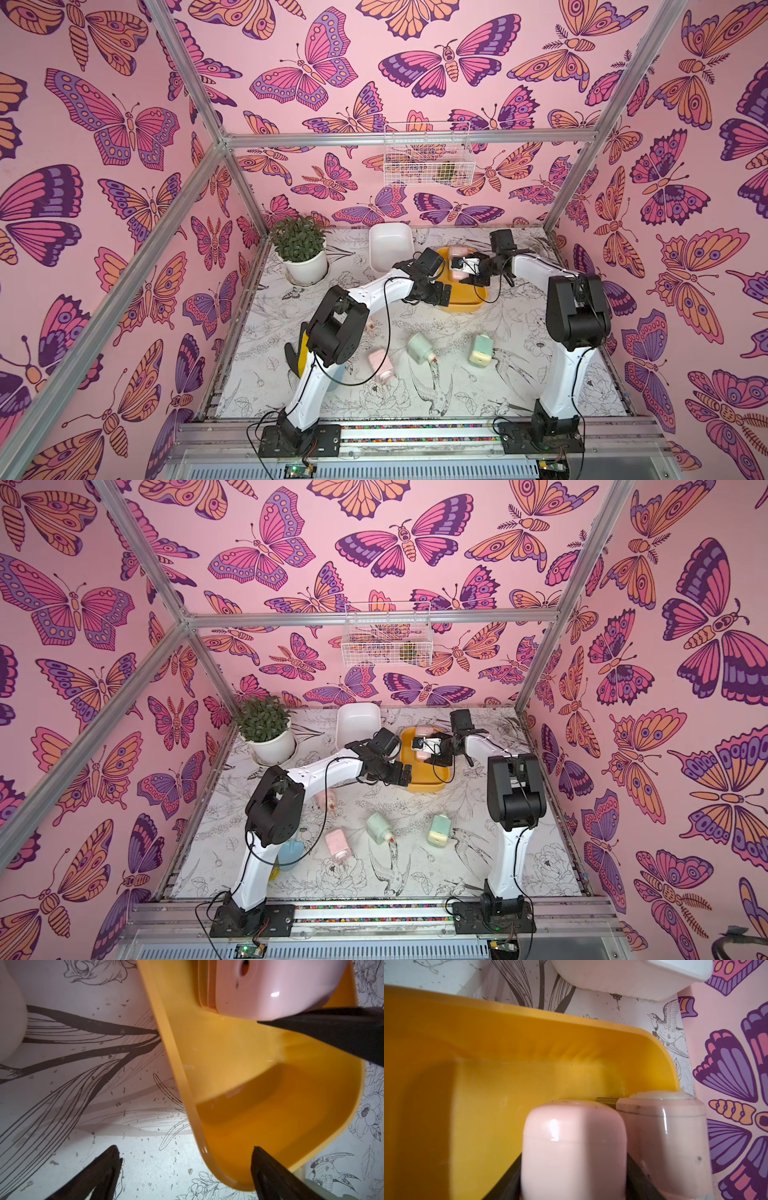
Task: Place the pencil sharpeners by color into the storage box
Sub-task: Place the pencil sharpener in the storage box.
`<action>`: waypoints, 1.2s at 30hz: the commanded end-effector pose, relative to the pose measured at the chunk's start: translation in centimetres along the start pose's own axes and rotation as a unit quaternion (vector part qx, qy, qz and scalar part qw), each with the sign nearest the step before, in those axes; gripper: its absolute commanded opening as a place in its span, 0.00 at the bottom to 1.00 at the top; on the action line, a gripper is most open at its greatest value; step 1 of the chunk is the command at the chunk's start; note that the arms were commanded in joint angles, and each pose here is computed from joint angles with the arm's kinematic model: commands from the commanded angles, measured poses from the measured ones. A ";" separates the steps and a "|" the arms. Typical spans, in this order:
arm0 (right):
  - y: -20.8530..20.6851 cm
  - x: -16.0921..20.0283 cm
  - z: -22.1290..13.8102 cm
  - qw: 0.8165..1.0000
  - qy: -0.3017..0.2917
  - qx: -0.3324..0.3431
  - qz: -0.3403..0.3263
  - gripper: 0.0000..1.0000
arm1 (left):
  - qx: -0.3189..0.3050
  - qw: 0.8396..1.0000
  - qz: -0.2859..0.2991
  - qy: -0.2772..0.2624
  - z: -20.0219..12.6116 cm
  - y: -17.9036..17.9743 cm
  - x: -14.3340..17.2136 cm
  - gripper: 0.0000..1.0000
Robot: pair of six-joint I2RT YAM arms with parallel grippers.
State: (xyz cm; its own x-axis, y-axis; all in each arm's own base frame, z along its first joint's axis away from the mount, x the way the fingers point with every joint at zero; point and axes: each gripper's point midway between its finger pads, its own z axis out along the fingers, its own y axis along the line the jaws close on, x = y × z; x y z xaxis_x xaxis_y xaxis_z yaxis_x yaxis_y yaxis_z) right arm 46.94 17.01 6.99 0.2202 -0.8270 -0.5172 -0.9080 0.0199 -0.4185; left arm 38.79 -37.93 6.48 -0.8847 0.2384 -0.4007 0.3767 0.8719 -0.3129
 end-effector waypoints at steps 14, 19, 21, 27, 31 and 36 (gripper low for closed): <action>-0.8 -1.0 -1.1 1.000 0.001 0.007 -0.028 0.52 | -0.026 0.999 -0.001 0.046 0.8 1.7 2.6 1.00; -1.7 -1.2 -1.2 0.999 -0.005 0.032 -0.028 0.59 | -0.026 0.999 -0.003 0.046 0.8 1.8 2.5 1.00; -1.8 -1.4 -1.2 0.999 -0.009 0.034 -0.027 0.65 | -0.026 0.999 -0.003 0.047 0.8 1.8 2.6 1.00; -1.8 -1.6 -1.4 0.999 -0.009 0.036 -0.029 0.72 | -0.026 0.998 -0.004 0.050 0.8 1.8 2.8 1.00; -1.5 -1.8 -1.9 0.999 -0.008 0.030 -0.032 0.73 | -0.026 0.998 -0.004 0.050 0.9 1.8 2.8 1.00; -0.9 -2.6 -2.9 0.999 -0.015 0.018 -0.033 0.73 | -0.024 0.998 -0.005 0.050 0.9 1.7 2.8 1.00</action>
State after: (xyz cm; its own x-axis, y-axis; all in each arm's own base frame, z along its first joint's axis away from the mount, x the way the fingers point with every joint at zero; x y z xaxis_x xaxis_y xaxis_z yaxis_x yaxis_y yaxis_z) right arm 47.54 17.10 9.21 0.2757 -0.8240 -0.4950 -0.8722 0.0019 -0.4891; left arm 38.78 -37.92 6.47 -0.8848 0.2389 -0.4002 0.3768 0.8720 -0.3125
